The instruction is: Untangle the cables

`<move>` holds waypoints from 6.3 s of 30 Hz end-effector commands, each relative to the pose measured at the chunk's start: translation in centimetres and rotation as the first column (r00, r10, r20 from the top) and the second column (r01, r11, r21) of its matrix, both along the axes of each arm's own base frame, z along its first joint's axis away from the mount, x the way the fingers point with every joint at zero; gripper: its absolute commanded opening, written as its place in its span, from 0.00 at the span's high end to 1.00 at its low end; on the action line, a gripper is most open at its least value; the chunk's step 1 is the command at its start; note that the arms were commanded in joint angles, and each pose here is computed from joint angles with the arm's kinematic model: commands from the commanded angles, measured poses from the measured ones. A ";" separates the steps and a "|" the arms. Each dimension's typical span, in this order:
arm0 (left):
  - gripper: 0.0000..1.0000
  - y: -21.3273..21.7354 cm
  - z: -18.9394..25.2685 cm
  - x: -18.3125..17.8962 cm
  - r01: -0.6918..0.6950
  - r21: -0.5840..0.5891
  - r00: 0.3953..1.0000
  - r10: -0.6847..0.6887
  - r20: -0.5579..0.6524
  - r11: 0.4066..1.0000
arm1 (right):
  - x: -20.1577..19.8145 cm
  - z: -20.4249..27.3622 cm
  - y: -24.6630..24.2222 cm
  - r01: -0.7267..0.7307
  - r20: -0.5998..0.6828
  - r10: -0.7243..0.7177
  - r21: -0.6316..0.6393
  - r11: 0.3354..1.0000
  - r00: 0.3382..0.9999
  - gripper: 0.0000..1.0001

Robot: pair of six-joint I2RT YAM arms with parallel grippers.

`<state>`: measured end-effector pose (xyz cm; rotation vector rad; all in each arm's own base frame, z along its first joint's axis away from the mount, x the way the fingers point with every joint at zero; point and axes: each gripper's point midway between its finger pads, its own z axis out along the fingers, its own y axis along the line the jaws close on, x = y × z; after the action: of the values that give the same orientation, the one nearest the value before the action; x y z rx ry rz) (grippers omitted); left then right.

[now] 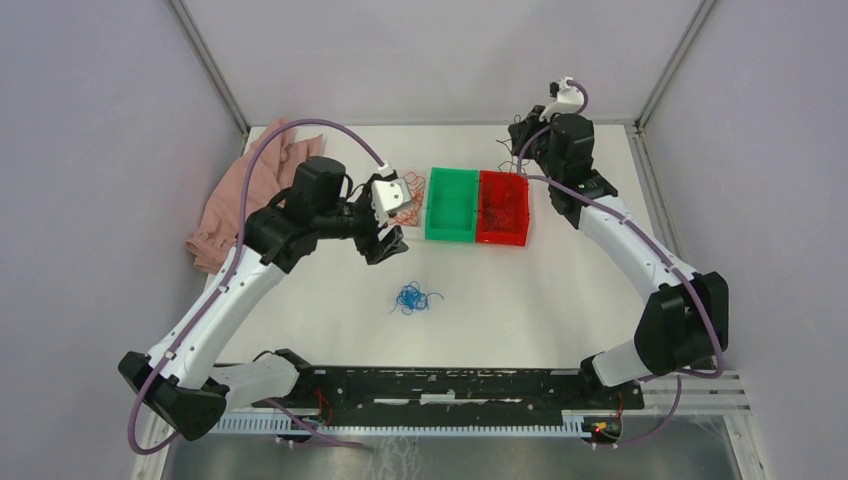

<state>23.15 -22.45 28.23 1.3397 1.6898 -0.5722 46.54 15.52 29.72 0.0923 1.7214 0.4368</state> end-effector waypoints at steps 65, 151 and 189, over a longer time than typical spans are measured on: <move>0.11 0.9 -0.5 0.0 -0.026 0.036 1.000 0.025 0.006 0.999 | 0.7 -22.8 -0.5 0.026 -0.534 -0.240 -0.377 0.926 0.810 0.78; 0.24 4.5 -5.2 -2.3 -0.017 -0.146 0.999 0.012 -0.039 0.989 | -25.4 -4.4 25.9 -0.845 -0.168 0.884 0.260 0.467 0.437 1.00; 0.56 3.5 -2.7 -3.2 0.072 -0.208 0.997 -0.070 0.018 0.975 | -29.5 2.0 26.6 -0.866 -0.025 0.930 0.355 0.351 0.367 1.00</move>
<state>19.84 -18.34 23.21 1.2664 1.6475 -0.7661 18.57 41.53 26.26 -0.6822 1.9486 1.4842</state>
